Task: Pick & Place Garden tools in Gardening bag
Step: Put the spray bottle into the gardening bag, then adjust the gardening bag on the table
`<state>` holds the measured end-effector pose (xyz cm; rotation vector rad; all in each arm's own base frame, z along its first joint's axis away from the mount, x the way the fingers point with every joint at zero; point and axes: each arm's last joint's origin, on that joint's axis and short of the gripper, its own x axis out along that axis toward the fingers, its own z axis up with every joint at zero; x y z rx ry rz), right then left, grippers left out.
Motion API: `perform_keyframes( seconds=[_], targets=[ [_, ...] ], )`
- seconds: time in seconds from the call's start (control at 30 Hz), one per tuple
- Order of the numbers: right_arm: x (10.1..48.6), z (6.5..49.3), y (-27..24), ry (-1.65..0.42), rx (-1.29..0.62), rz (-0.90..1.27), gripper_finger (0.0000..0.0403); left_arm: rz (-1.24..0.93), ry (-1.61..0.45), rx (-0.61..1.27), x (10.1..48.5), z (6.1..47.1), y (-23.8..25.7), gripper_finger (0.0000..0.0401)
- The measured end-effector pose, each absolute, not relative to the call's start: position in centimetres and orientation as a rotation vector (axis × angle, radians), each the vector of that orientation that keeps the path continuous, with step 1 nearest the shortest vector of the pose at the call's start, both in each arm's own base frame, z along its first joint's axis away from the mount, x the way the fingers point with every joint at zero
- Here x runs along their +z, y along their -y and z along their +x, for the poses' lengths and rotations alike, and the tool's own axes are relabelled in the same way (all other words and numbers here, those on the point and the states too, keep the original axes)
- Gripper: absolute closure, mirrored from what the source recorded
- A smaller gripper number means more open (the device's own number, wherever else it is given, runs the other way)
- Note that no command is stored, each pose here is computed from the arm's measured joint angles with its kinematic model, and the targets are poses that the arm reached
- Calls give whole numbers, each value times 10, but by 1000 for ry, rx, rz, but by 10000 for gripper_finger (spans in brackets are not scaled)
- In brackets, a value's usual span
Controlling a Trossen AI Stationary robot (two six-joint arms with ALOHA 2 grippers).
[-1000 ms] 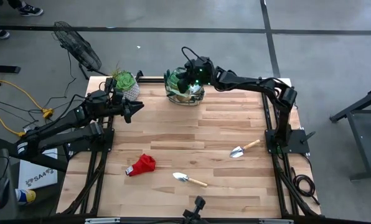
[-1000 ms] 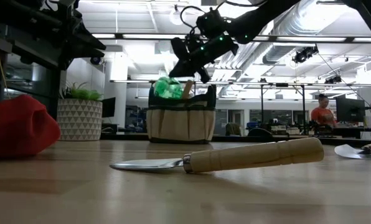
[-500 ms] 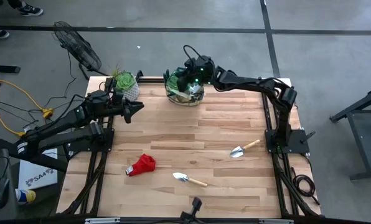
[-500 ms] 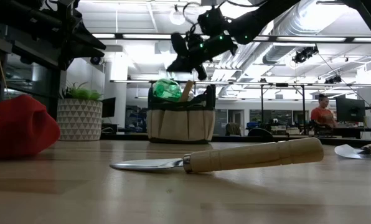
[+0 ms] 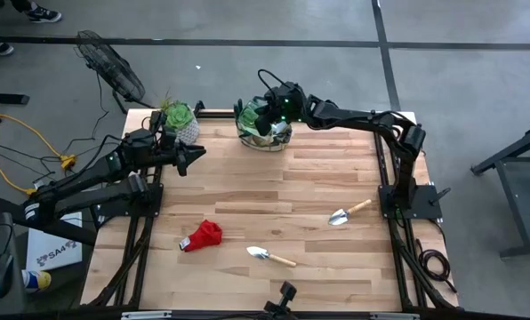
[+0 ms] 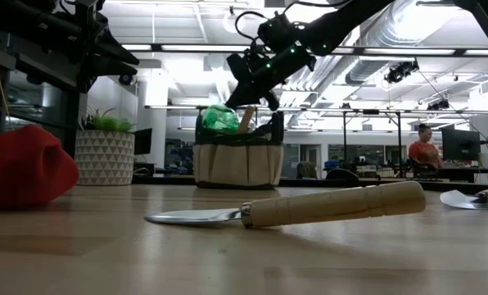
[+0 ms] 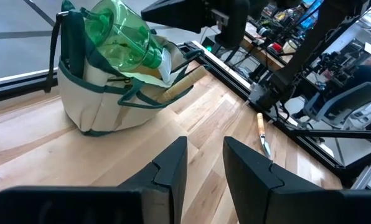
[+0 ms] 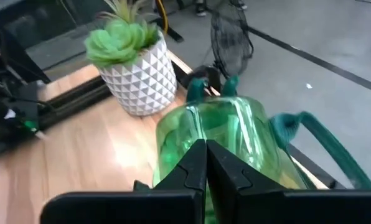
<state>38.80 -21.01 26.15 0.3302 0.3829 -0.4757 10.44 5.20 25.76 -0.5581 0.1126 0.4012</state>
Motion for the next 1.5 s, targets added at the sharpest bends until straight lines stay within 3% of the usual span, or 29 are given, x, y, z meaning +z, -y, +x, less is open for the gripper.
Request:
perform_keyframes(
  seconds=[0.43, 0.83, 1.2, 1.5],
  targets=[
    [257, 378, 205, -514, -519, 362, 401, -562, -112, 399, 258, 104, -52, 299],
    [264, 372, 194, -580, -393, 372, 401, -564, -112, 396, 258, 104, -52, 299],
    [288, 346, 189, -651, -478, 314, 401, -565, -113, 394, 258, 104, -52, 299],
    [283, 335, 195, -747, -472, 306, 401, -564, -112, 395, 258, 104, -52, 299]
  ],
)
